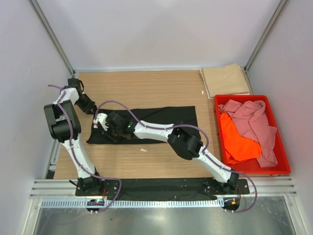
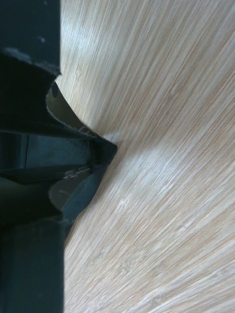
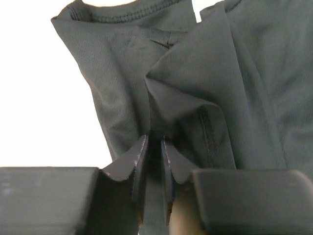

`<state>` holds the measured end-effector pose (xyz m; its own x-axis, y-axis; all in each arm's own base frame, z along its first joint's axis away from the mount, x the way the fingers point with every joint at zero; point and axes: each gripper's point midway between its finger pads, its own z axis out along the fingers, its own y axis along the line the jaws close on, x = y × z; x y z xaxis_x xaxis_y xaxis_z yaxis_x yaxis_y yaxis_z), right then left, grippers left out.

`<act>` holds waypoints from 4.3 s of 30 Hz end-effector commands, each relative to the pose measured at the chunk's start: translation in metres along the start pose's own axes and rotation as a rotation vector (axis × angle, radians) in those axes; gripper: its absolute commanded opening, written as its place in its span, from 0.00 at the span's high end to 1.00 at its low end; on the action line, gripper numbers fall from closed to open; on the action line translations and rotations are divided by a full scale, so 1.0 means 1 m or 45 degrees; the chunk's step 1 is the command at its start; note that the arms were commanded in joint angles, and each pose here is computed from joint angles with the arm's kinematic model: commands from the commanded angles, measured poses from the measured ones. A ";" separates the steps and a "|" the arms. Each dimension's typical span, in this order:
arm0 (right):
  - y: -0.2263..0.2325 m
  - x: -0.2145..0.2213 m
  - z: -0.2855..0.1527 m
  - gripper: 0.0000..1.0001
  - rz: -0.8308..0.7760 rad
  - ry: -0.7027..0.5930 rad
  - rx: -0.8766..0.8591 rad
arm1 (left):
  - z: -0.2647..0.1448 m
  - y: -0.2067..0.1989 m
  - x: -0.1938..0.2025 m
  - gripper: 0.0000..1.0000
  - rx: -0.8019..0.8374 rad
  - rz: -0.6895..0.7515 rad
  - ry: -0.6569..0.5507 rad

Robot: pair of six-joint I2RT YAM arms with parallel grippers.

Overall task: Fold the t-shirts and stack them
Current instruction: Fold the tshirt

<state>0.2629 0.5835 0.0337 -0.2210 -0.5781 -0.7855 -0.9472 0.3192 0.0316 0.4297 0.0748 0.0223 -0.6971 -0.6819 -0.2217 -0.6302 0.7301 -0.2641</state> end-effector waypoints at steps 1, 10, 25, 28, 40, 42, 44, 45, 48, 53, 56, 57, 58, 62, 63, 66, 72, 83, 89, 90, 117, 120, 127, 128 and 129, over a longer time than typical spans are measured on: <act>0.004 -0.058 -0.045 0.75 -0.003 -0.134 0.026 | -0.001 0.004 -0.009 0.71 -0.013 0.028 -0.020; -0.041 -0.074 -0.102 0.64 0.478 -0.285 0.428 | -0.045 0.003 -0.010 0.63 -0.031 0.036 -0.086; -0.084 -0.028 -0.121 0.58 1.354 -0.206 0.779 | -0.108 0.008 0.076 0.61 0.160 -0.041 -0.076; -0.079 -0.016 -0.107 0.59 1.467 -0.155 0.732 | -0.105 0.018 0.088 0.61 0.131 -0.065 -0.077; -0.072 0.008 -0.080 0.62 1.561 -0.097 0.689 | -0.077 0.020 0.117 0.62 0.193 -0.130 0.032; -0.069 0.010 -0.076 0.62 1.586 -0.092 0.675 | -0.076 0.021 0.119 0.62 0.192 -0.137 0.040; -0.067 0.014 -0.072 0.62 1.617 -0.079 0.666 | -0.075 0.021 0.121 0.62 0.194 -0.138 0.049; -0.066 0.018 -0.071 0.62 1.626 -0.072 0.667 | -0.074 0.022 0.122 0.63 0.192 -0.137 0.049; -0.063 0.026 -0.068 0.62 1.665 -0.058 0.668 | -0.075 0.024 0.122 0.64 0.182 -0.133 0.043; -0.062 0.036 -0.066 0.63 1.702 -0.050 0.681 | -0.068 0.030 0.130 0.64 0.166 -0.147 0.054; -0.062 0.039 -0.064 0.64 1.708 -0.056 0.679 | -0.063 0.030 0.133 0.66 0.168 -0.158 0.065; -0.062 0.040 -0.063 0.65 1.710 -0.056 0.679 | -0.062 0.031 0.133 0.66 0.167 -0.162 0.067; -0.063 0.041 -0.062 0.65 1.712 -0.055 0.677 | -0.061 0.031 0.134 0.66 0.170 -0.160 0.067; -0.060 0.041 -0.057 0.67 1.725 -0.065 0.643 | -0.063 0.030 0.131 0.69 0.181 -0.162 0.044; -0.059 0.043 -0.056 0.67 1.732 -0.065 0.637 | -0.063 0.030 0.131 0.70 0.181 -0.162 0.044; -0.056 0.042 -0.054 0.68 1.749 -0.070 0.620 | -0.063 0.029 0.132 0.73 0.186 -0.161 0.041; -0.058 0.042 -0.054 0.69 1.752 -0.085 0.622 | -0.061 0.029 0.131 0.88 0.192 -0.163 0.045; -0.065 0.040 -0.067 0.99 1.731 -0.115 0.636 | -0.073 0.041 0.124 1.00 0.081 -0.116 0.005; -0.068 0.031 -0.084 0.99 1.712 -0.159 0.630 | -0.086 0.047 0.120 1.00 0.041 -0.094 -0.044; -0.068 0.034 -0.085 0.99 1.711 -0.156 0.634 | -0.089 0.048 0.119 1.00 0.033 -0.089 -0.060; -0.046 0.028 -0.076 0.75 1.748 -0.155 0.435 | -0.076 0.042 0.159 0.65 0.188 -0.099 0.072; -0.045 0.027 -0.075 0.79 1.757 -0.154 0.424 | -0.077 0.041 0.158 0.67 0.186 -0.098 0.063; -0.046 0.018 -0.085 0.99 1.736 -0.178 0.417 | -0.082 0.046 0.155 1.00 0.134 -0.083 0.066; -0.046 0.017 -0.087 0.99 1.732 -0.181 0.415 | -0.088 0.047 0.146 1.00 0.105 -0.073 0.018; -0.048 0.017 -0.089 0.99 1.727 -0.189 0.432 | -0.092 0.050 0.146 1.00 0.080 -0.071 0.018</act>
<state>0.2788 0.4883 0.0297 -0.8810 0.3703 -0.2946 0.1197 0.7767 0.6184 0.2577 0.0043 0.0464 -0.6683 -0.7319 -0.1332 -0.6546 0.6636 -0.3622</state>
